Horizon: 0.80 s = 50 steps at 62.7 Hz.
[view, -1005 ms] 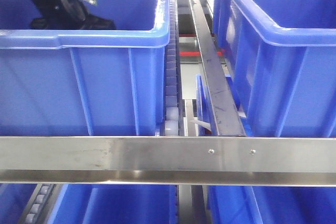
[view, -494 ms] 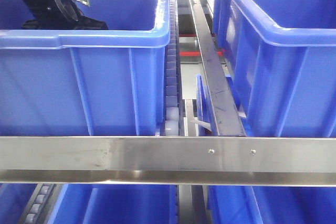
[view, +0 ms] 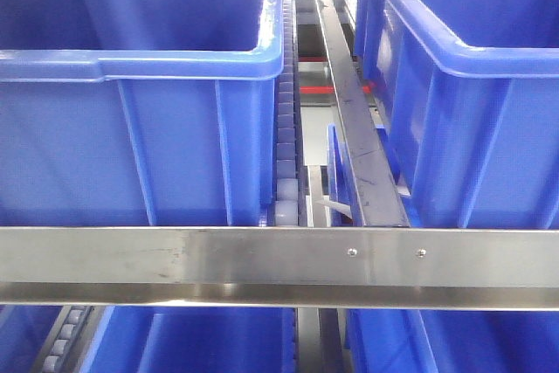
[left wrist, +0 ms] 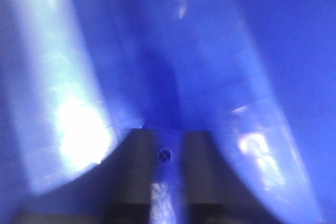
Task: Pick and sort blue part to right shelf
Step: 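Open the left gripper to drop the part and raise it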
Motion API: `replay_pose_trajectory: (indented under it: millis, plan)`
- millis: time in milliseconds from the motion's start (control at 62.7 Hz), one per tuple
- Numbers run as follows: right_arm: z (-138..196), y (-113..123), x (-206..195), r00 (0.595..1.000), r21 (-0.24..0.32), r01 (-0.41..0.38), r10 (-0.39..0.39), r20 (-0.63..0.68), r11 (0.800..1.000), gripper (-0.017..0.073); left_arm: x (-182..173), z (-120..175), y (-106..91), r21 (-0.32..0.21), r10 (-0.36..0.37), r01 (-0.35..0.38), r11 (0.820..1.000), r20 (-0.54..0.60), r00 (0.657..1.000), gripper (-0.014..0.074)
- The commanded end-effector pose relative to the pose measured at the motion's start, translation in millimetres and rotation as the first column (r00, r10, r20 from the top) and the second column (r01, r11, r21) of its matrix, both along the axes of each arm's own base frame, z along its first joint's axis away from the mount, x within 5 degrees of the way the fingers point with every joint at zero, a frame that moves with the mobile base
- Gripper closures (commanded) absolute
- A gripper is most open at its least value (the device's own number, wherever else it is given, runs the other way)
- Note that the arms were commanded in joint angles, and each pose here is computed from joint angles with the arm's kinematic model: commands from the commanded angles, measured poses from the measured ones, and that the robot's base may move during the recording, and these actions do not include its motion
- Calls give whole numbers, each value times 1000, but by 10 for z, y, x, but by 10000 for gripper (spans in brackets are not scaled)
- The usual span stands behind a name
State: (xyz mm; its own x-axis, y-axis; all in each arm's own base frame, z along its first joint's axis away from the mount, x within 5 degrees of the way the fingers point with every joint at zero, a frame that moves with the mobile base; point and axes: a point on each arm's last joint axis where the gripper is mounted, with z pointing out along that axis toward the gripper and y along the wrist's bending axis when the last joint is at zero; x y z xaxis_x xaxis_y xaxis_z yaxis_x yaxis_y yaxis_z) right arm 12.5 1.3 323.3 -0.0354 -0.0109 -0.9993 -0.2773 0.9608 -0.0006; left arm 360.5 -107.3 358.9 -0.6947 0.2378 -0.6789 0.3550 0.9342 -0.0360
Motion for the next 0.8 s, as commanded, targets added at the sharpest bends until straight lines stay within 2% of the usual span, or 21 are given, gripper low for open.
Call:
replay_pose_trajectory:
  millis: [0, 159, 255, 383, 526, 606, 702, 781]
  plan:
    - [255, 36, 120, 997, 3, 4, -4, 82, 1000, 300, -257, 346, 71, -39, 7, -2, 999, 118, 993, 467]
    - [397, 147, 470, 999, 11, 6, -5, -50, 1000, 300, -657, 395, 184, -48, 13, -5, 999, 156, 988, 467]
    - [463, 238, 757, 990, 14, 11, -9, -144, 1000, 300, -941, 427, 282, -51, 23, -12, 999, 242, 970, 467]
    - [592, 345, 1097, 971, 25, 23, -17, -237, 999, 300, -1358, 454, 416, -75, 45, -17, 997, 383, 923, 467]
    - [770, 461, 1480, 938, -10, 31, -33, -346, 999, 300, -1822, 405, 556, -107, 68, -15, 994, 511, 857, 467]
    - [841, 506, 1692, 914, -31, 44, -53, -402, 999, 300, -1998, 341, 614, -106, 72, -15, 994, 560, 825, 467]
    - [913, 453, 1949, 878, -55, 103, -117, -465, 993, 300, -2220, 262, 680, -106, 75, -13, 994, 601, 795, 467]
    - [939, 327, 2172, 844, -70, 177, -188, -502, 982, 300, -2353, 186, 717, -110, 77, -12, 994, 612, 787, 467]
